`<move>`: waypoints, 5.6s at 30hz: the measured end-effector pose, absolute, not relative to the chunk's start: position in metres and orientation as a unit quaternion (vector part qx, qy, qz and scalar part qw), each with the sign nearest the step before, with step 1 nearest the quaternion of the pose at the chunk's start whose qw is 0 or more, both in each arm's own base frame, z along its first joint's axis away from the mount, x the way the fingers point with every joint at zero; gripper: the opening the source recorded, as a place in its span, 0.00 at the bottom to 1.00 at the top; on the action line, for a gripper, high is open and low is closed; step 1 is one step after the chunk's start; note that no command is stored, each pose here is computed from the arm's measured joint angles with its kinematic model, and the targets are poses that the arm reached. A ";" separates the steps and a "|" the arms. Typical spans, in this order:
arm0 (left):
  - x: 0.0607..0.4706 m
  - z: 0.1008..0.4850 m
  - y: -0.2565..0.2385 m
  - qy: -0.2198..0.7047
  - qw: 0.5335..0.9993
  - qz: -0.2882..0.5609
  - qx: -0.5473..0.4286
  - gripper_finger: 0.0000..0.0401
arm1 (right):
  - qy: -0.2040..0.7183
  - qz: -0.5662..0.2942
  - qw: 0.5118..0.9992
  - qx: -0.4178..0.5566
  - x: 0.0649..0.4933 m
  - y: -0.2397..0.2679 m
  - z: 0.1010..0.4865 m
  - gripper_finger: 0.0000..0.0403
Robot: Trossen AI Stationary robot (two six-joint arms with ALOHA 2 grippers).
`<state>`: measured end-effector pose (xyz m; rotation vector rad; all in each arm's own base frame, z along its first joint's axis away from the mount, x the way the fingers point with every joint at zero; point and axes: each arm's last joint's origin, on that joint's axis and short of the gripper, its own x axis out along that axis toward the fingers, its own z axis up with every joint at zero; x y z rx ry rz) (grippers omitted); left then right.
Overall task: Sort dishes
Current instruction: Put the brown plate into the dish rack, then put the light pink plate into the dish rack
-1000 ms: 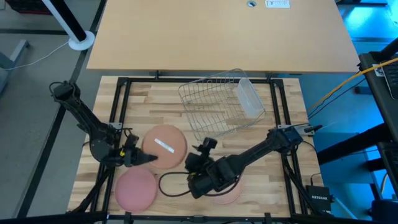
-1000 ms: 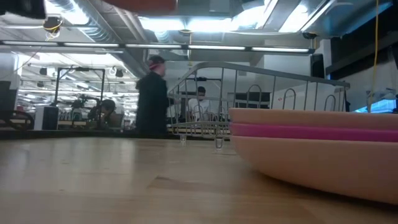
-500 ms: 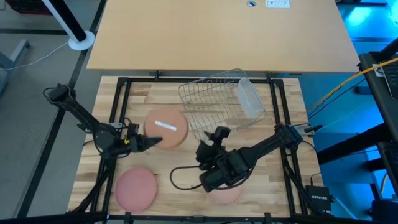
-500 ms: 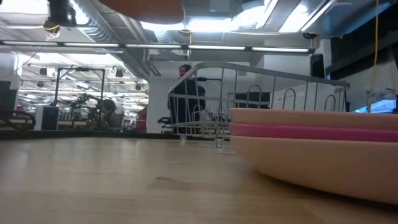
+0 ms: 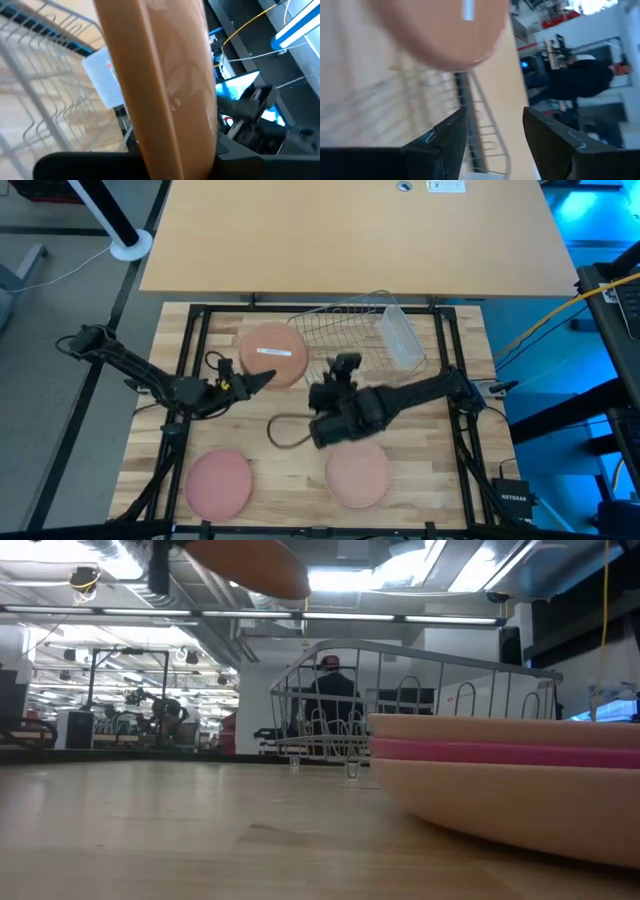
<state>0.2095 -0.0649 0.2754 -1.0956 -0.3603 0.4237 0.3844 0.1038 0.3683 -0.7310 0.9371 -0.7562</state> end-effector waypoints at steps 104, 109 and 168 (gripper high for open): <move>0.331 0.260 -0.022 0.221 0.652 0.430 -0.585 0.32 | 0.483 -0.291 0.823 -0.067 0.243 -0.135 0.452 0.49; 0.318 0.272 -0.021 0.229 0.655 0.433 -0.576 0.33 | 0.496 -0.286 0.817 -0.074 0.242 -0.134 0.451 0.49; 0.165 0.216 -0.149 0.692 0.679 0.170 -0.176 0.33 | 0.474 -0.109 0.867 0.107 0.253 -0.107 0.443 0.49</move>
